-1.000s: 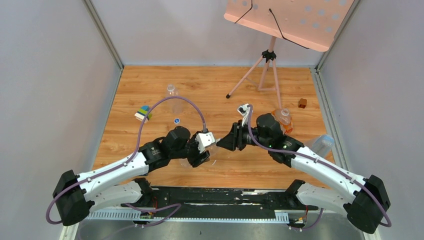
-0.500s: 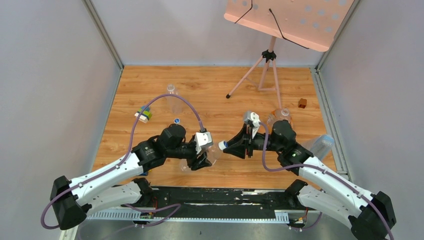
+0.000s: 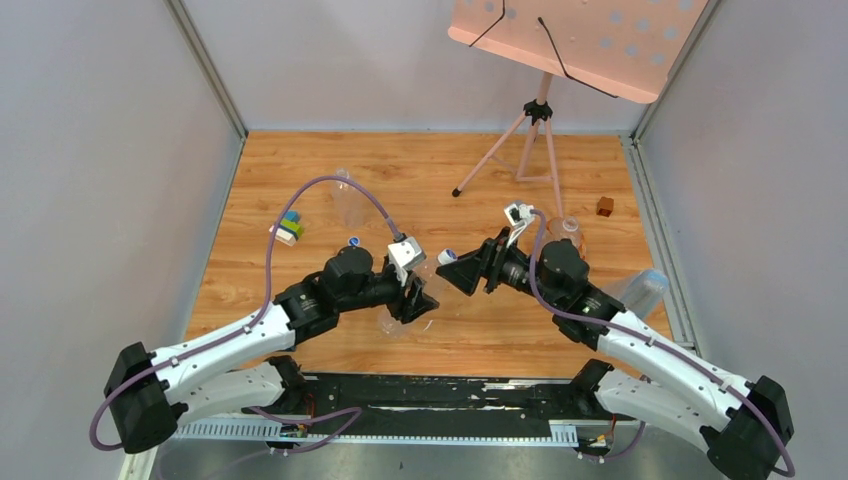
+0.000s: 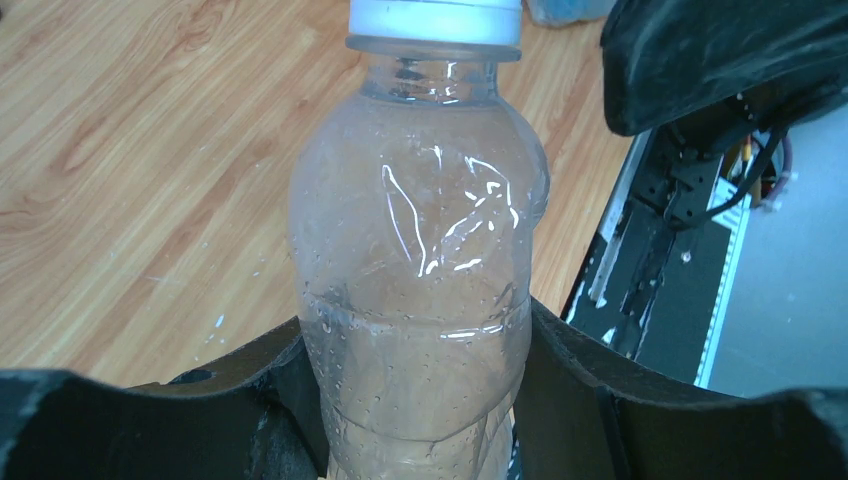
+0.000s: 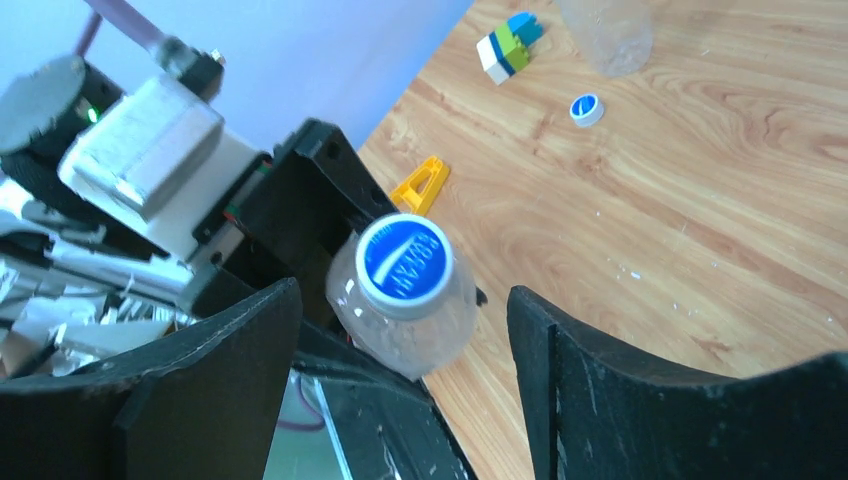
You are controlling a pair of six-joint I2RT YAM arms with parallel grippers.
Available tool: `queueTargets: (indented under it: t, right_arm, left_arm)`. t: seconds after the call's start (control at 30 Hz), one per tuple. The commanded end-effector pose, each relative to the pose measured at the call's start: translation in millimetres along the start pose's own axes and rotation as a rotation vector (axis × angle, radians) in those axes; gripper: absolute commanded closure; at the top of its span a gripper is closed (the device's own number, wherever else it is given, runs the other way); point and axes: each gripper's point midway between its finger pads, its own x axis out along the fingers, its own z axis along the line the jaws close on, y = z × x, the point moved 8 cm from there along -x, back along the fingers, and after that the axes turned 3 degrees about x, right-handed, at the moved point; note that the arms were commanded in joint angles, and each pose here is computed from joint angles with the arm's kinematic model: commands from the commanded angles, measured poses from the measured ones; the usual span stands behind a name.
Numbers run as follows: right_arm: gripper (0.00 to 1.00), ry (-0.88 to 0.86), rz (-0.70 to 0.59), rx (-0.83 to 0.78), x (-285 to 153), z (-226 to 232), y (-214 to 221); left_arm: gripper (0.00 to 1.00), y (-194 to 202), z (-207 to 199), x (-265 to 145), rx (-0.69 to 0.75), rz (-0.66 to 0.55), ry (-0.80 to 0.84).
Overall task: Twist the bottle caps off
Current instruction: Unscrew the bottle cap from the plastic bottle.
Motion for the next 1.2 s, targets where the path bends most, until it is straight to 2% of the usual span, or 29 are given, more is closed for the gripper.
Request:
queueTargets:
  t: [0.0,0.13,0.27,0.47,0.57,0.7,0.8,0.93,1.17]
  right_arm:
    - [0.25,0.044,-0.197,0.062,13.2,14.5,-36.9]
    - [0.28,0.068,-0.244,0.083,26.4,13.0,-45.1]
    - [0.39,0.111,-0.26,0.101,39.3,9.2,-49.7]
    - [0.45,0.105,-0.31,0.103,50.1,9.0,-54.8]
    - [0.54,0.107,-0.312,0.107,54.8,10.0,-57.7]
    - [0.71,0.091,-0.308,0.119,58.6,11.1,-56.8]
    - [0.99,0.046,-0.286,0.108,59.6,15.6,-55.6]
    - [1.0,-0.063,-0.27,0.097,53.1,25.3,-51.8]
    - [1.0,-0.381,-0.266,0.064,21.4,45.6,-48.8]
  left_arm:
    - [1.0,-21.2,-0.3,9.2,-0.085,-0.119,-0.033]
    - [1.0,-24.8,0.3,13.7,-0.124,-0.155,-0.042]
    - [1.0,-25.1,2.9,15.5,-0.158,-0.171,-0.072]
    - [1.0,-26.1,4.5,16.9,-0.173,-0.183,-0.091]
    - [1.0,-25.5,5.6,17.3,-0.187,-0.184,-0.105]
    - [1.0,-24.5,8.2,17.2,-0.207,-0.192,-0.134]
    - [1.0,-24.7,8.3,17.3,-0.216,-0.207,-0.138]
    - [1.0,-27.2,4.8,16.2,-0.224,-0.246,-0.105]
    - [1.0,-40.1,-5.2,11.2,-0.22,-0.328,0.047]
